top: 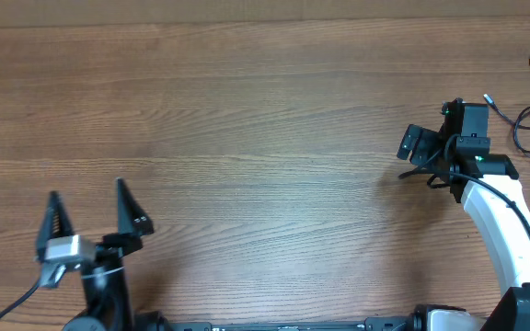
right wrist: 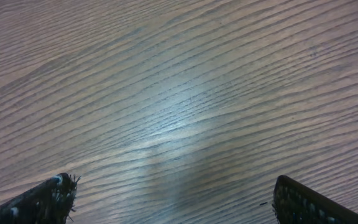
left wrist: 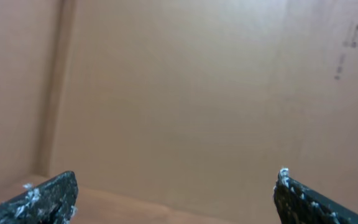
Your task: Untangle cables
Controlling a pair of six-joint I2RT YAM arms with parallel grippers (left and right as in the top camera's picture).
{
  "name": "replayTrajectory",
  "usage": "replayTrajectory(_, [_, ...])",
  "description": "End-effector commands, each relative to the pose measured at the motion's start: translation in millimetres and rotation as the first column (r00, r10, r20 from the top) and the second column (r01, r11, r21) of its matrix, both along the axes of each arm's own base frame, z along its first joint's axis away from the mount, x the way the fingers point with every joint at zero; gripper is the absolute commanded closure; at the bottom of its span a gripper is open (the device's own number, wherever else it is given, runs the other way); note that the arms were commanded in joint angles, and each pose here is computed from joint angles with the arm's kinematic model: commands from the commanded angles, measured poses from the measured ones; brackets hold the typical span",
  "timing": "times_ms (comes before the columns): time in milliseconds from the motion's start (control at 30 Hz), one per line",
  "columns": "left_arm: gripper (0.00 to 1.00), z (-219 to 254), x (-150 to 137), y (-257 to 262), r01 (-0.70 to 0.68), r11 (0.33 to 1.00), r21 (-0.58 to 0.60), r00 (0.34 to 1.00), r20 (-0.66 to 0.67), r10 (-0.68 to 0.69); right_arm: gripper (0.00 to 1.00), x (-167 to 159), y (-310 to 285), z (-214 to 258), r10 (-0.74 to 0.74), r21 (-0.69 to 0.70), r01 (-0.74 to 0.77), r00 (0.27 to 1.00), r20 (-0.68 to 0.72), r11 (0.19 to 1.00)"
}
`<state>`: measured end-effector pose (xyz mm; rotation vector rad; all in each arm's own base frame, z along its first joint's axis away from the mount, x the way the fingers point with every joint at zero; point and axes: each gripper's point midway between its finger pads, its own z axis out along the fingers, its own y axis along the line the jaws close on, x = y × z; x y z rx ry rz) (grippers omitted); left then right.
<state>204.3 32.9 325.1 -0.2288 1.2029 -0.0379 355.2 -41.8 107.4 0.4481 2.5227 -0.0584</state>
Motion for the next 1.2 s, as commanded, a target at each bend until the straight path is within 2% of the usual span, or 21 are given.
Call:
replayTrajectory(0, [0.00, -26, 13, -8, 0.044, 0.999, 0.001, 0.999, 0.011, -0.044, 0.00, 2, 2, 2, 0.002, -0.004, -0.002, 1.000, 0.008, 1.000])
replayTrajectory(233, [0.01, -39, 17, -12, 0.064, 0.998, 0.007, 0.995, 0.076, -0.064, 0.00, 2, 2, 2, 0.002, -0.004, -0.002, 1.000, 0.008, 1.000])
replayTrajectory(433, [0.00, -32, 10, -2, 0.006, 1.000, -0.014, 0.990, 0.143, -0.004, 0.00, 2, 2, 2, 0.002, -0.004, -0.002, 1.000, 0.008, 1.000])
replayTrajectory(600, [0.00, -37, 12, 1, -0.016, 1.000, -0.006, 0.991, 0.132, 0.017, 0.00, 2, 2, 2, 0.002, -0.004, -0.002, 1.000, 0.008, 1.000])
replayTrajectory(867, [0.00, -95, 35, -12, 0.028, 1.000, 0.004, 0.992, -0.122, -0.028, 0.00, 2, 2, 2, 0.002, -0.004, -0.002, 1.000, 0.008, 1.000])
replayTrajectory(1067, [0.00, -135, 41, -11, 0.022, 1.000, 0.001, 0.958, -0.285, -0.021, 0.00, 2, 2, 2, 0.002, -0.004, -0.002, 1.000, 0.008, 1.000])
replayTrajectory(1133, [0.00, -164, 41, -10, 0.021, 1.000, -0.001, 0.918, -0.396, -0.019, 0.00, 2, 2, 2, 0.002, -0.004, -0.002, 1.000, 0.008, 1.000])
replayTrajectory(1167, [0.00, -166, 41, -11, 0.027, 1.000, 0.010, 0.914, -0.405, -0.021, 0.00, 2, 2, 2, 0.002, -0.004, -0.002, 1.000, 0.008, 1.000])
